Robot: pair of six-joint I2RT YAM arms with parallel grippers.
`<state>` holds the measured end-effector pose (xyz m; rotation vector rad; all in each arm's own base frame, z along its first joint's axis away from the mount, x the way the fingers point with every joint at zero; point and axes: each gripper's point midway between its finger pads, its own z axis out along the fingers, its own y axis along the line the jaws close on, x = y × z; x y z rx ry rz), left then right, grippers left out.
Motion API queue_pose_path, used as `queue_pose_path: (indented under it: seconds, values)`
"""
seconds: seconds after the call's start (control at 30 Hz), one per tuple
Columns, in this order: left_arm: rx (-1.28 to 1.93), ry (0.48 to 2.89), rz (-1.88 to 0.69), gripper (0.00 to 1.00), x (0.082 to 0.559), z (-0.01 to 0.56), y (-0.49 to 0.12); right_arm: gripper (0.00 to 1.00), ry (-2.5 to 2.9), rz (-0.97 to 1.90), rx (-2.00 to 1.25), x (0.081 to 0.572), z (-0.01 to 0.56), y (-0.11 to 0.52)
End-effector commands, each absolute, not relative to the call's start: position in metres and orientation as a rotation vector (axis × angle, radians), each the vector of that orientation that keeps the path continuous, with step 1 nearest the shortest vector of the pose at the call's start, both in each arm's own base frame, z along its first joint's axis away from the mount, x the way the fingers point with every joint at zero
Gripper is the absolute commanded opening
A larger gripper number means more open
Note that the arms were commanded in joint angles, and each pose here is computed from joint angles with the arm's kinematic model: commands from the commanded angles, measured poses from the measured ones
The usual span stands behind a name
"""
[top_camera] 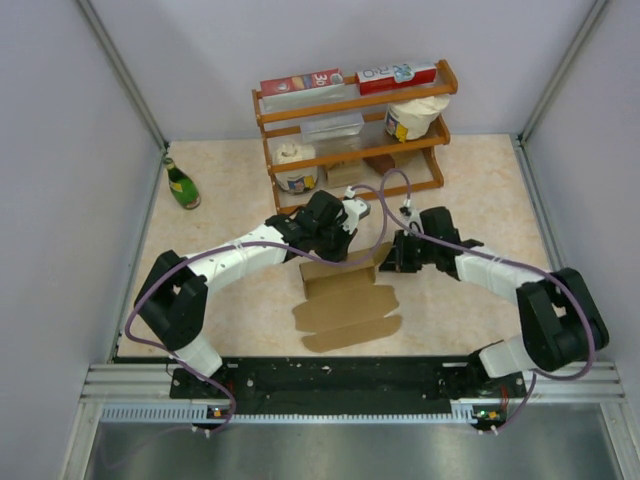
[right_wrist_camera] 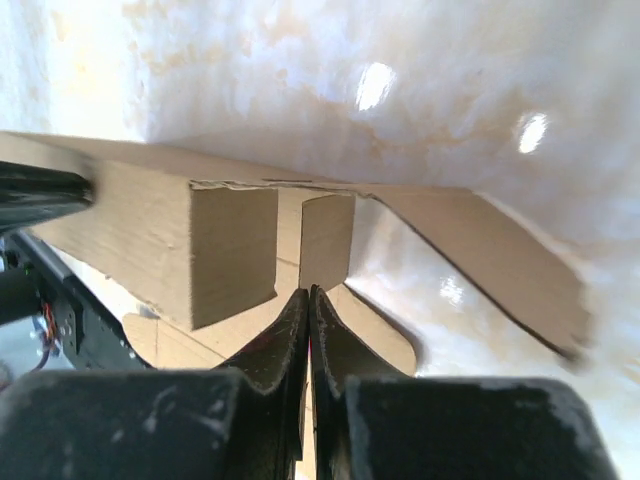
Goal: Fold the paper box
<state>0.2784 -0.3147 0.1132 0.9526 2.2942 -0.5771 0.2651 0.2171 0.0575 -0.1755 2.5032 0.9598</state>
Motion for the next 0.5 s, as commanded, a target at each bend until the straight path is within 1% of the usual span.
queue_pose_path:
  seconds: [0.0, 0.1, 0.17, 0.3, 0.47]
  values:
    - [0.958, 2.264, -0.58, 0.0, 0.281, 0.125, -0.318, 0.0, 2.394, 0.798, -0.165, 0.288, 0.105, 0.185]
    - [0.959, 2.262, -0.584, 0.0, 0.281, 0.126, -0.319, 0.01, 2.343, 0.714, -0.141, 0.297, 0.131, 0.167]
    - [0.959, 2.262, -0.584, 0.0, 0.281, 0.126, -0.319, 0.08, 2.313, 0.657, -0.128, 0.304, 0.146, 0.157]
    - [0.959, 2.261, -0.584, 0.0, 0.281, 0.127, -0.319, 0.13, 2.267, 0.59, -0.089, 0.32, 0.168, 0.145]
    - [0.958, 2.255, -0.581, 0.0, 0.281, 0.129, -0.318, 0.12, 2.249, 0.544, -0.05, 0.345, 0.177, 0.139]
